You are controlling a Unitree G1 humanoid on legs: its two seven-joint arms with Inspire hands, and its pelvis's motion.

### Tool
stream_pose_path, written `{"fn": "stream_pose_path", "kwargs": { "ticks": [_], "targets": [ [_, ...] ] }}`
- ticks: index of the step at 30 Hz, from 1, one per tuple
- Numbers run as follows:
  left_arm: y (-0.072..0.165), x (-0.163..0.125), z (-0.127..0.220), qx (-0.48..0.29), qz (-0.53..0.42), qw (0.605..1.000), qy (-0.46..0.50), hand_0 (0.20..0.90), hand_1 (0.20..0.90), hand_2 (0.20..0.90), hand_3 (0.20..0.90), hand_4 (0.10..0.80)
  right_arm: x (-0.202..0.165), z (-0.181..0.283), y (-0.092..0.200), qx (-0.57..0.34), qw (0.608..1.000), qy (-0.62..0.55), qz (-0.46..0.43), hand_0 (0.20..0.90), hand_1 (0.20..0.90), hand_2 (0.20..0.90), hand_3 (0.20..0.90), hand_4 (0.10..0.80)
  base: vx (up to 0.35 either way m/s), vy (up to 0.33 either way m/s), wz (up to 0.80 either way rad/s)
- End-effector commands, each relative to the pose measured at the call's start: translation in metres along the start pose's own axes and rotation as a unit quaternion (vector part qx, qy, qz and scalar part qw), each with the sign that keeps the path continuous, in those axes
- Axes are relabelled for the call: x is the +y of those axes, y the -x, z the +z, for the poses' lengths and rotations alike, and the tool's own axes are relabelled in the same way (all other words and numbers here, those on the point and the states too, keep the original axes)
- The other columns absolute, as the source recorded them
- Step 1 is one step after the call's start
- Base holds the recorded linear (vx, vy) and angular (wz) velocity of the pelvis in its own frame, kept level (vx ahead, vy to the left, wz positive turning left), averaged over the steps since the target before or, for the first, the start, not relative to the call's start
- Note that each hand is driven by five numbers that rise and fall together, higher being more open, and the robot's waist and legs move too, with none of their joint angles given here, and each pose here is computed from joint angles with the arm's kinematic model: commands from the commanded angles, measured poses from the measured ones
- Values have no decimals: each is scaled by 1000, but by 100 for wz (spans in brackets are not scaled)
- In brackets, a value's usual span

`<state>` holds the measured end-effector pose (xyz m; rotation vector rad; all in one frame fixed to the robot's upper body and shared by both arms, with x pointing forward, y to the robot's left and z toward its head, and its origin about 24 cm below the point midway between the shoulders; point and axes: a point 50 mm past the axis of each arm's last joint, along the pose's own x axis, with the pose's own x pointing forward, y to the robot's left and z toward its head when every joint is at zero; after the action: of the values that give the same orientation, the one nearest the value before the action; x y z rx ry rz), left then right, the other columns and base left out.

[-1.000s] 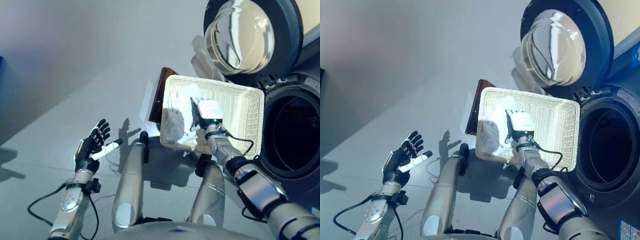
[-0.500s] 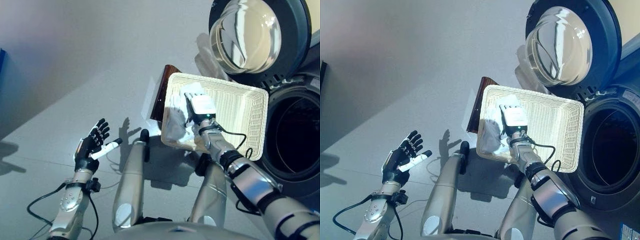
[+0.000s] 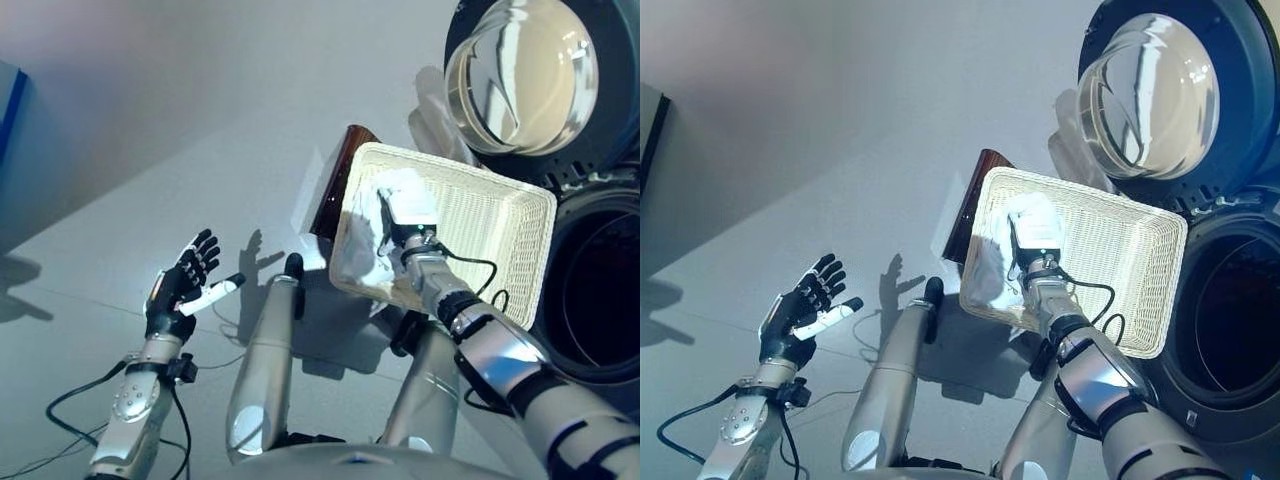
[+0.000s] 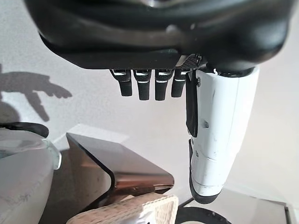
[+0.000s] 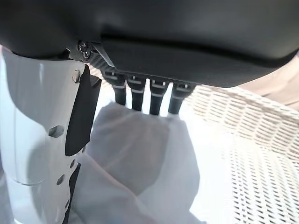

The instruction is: Pick up the clothes and place them into the washing machine

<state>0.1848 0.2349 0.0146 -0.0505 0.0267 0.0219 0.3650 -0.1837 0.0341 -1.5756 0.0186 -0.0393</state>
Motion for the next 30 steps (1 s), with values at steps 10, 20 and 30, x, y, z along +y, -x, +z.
{"fn": "stream_pose_path", "kwargs": {
  "ticks": [10,20,30],
  "targets": [
    [-3,0,46,-114,-19,993,2,900,900,900,900,800,-27,-31,-13,59,998,15,-27,900,900,900,900,800,-6,-2,4],
    [-5,4,46,-108,-12,994,-9,900,900,900,900,800,-17,-31,-10,74,997,20,14,200,200,200,200,300,4,-3,7],
    [-5,7,48,-109,-8,994,-15,900,900,900,900,800,-16,-29,-10,81,997,-1,14,200,200,200,200,300,-2,0,1]
  ]
}}
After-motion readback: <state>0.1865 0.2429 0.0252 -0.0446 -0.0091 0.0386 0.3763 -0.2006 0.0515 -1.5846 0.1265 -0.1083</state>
